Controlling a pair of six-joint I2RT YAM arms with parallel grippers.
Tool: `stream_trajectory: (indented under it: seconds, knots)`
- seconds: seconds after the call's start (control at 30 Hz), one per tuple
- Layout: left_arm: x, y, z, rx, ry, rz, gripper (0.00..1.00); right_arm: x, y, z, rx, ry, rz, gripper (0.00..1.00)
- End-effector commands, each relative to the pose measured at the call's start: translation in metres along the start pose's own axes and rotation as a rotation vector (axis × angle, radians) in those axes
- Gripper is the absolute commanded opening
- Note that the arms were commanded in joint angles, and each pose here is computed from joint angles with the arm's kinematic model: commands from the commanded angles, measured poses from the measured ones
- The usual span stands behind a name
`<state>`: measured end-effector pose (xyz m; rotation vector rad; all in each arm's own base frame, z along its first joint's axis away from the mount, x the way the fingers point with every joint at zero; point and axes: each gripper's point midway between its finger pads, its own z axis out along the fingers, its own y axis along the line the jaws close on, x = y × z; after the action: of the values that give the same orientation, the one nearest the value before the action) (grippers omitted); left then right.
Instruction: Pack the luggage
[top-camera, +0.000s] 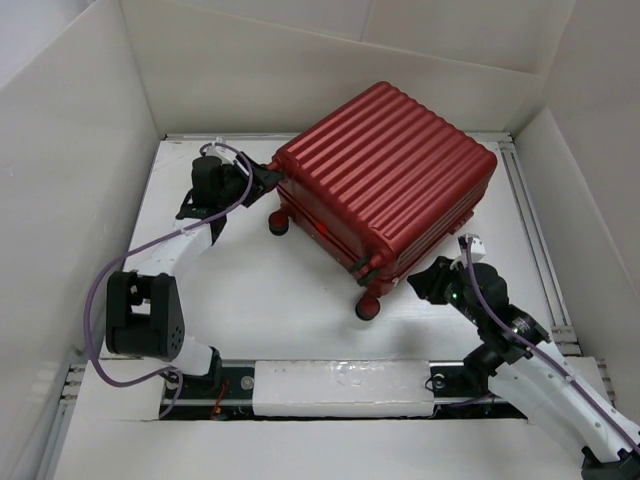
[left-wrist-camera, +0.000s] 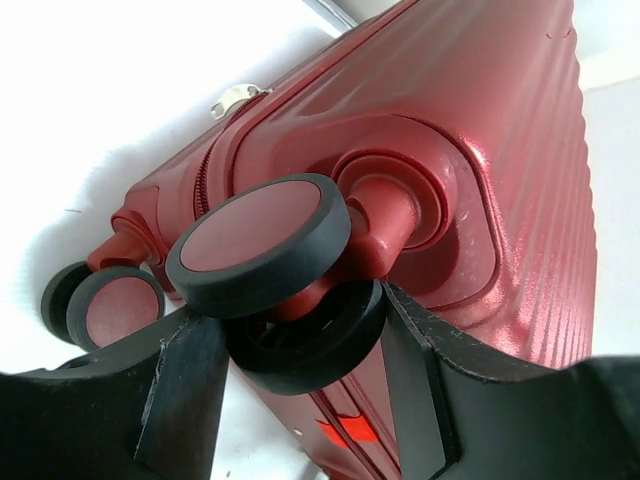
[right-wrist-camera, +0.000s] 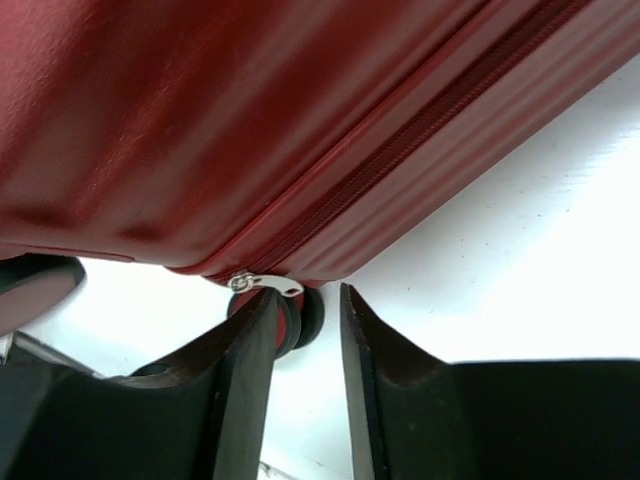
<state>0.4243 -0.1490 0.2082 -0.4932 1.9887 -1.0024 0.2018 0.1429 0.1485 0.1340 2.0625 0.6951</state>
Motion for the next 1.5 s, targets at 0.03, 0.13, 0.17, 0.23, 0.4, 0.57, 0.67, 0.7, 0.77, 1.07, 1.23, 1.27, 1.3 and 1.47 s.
stream_trajectory:
  seconds: [0.03, 0.13, 0.17, 0.23, 0.4, 0.57, 0.67, 0.7, 0.77, 1.07, 1.23, 1.27, 1.3, 1.47]
  knots:
    - [-0.027, -0.027, 0.008, 0.082, -0.081, 0.032, 0.07, -0.015, -0.002, 0.005, 0.032, -0.078, 0.039, 0.42]
    - [-0.023, -0.02, 0.008, 0.062, -0.076, 0.034, 0.0, -0.023, -0.005, 0.009, 0.073, -0.098, 0.047, 0.44]
    - [-0.023, -0.022, 0.005, 0.069, -0.083, 0.038, 0.0, -0.021, -0.008, 0.016, 0.1, -0.082, 0.043, 0.46]
    - [-0.02, -0.022, -0.002, 0.072, -0.086, 0.049, 0.0, -0.027, -0.007, 0.024, 0.123, -0.085, 0.032, 0.46]
    - [-0.007, -0.04, -0.028, 0.125, -0.079, 0.069, 0.0, -0.047, 0.013, 0.065, 0.112, -0.028, -0.086, 0.46]
    - [0.005, -0.06, -0.067, 0.16, -0.086, 0.142, 0.0, -0.075, 0.048, 0.105, 0.02, 0.022, -0.205, 0.44]
    - [0.011, -0.064, -0.083, 0.171, -0.074, 0.168, 0.0, -0.097, 0.067, 0.108, -0.008, -0.004, -0.213, 0.43]
    - [0.017, -0.06, -0.085, 0.165, -0.056, 0.191, 0.0, -0.103, 0.068, 0.105, -0.007, -0.024, -0.212, 0.43]
    - [0.018, -0.062, -0.093, 0.168, -0.06, 0.213, 0.0, -0.113, 0.069, 0.089, -0.01, -0.082, -0.194, 0.43]
    - [0.004, -0.053, -0.09, 0.109, -0.038, 0.186, 0.05, -0.042, 0.044, 0.036, -0.114, -0.109, -0.025, 0.41]
    - [0.052, -0.078, -0.081, 0.219, 0.1, 0.257, 0.49, -0.023, 0.052, 0.033, -0.155, -0.044, -0.034, 0.47]
    - [0.062, -0.082, -0.084, 0.242, 0.124, 0.288, 0.55, -0.013, 0.057, 0.033, -0.176, -0.013, -0.055, 0.48]
    - [0.071, -0.086, -0.087, 0.251, 0.138, 0.315, 0.6, -0.012, 0.061, 0.034, -0.183, -0.001, -0.061, 0.5]
    - [0.115, -0.11, -0.098, 0.265, 0.212, 0.465, 0.78, 0.009, 0.07, 0.041, -0.207, 0.058, -0.121, 0.55]
